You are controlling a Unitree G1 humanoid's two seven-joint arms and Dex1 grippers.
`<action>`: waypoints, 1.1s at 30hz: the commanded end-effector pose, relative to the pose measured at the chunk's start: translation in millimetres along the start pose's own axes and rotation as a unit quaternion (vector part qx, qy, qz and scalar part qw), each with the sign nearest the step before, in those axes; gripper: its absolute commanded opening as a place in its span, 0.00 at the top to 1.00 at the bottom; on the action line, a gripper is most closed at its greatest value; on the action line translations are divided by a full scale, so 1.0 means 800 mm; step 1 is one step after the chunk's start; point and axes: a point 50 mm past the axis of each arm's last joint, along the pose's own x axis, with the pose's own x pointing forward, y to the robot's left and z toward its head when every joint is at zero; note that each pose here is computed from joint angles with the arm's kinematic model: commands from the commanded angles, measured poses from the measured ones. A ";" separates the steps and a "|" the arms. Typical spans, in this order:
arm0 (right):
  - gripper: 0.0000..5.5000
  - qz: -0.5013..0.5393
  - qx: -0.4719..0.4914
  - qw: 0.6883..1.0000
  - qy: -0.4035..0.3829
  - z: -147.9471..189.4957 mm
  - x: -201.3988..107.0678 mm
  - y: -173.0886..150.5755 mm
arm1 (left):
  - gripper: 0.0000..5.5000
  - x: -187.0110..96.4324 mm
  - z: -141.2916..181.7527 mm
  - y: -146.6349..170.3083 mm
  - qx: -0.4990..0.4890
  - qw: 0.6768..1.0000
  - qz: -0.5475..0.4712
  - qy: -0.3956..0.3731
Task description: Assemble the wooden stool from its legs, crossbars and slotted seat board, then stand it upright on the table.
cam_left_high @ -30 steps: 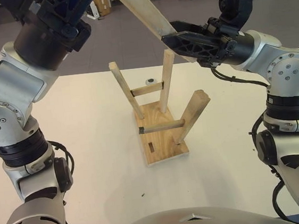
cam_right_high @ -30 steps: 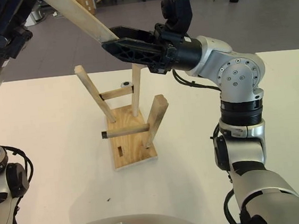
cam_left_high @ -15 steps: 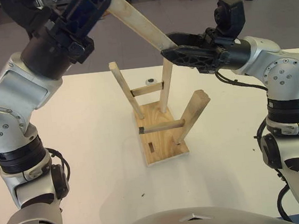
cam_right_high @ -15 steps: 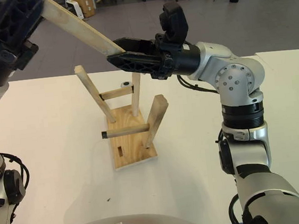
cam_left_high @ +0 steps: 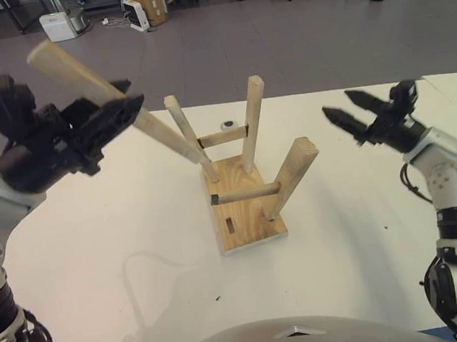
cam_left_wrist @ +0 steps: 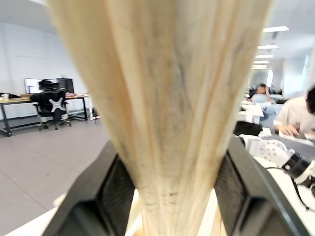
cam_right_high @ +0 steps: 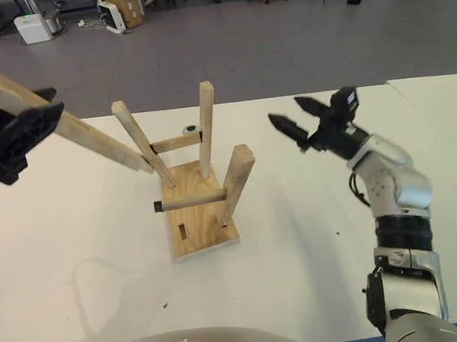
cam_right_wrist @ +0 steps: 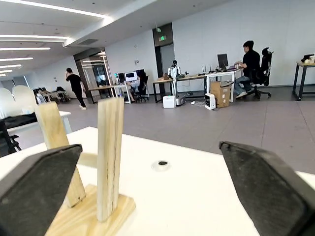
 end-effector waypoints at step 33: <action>0.02 0.150 -0.029 0.965 0.215 -0.177 0.023 0.070 | 0.63 0.010 -0.171 -0.004 0.021 0.970 -0.185 0.155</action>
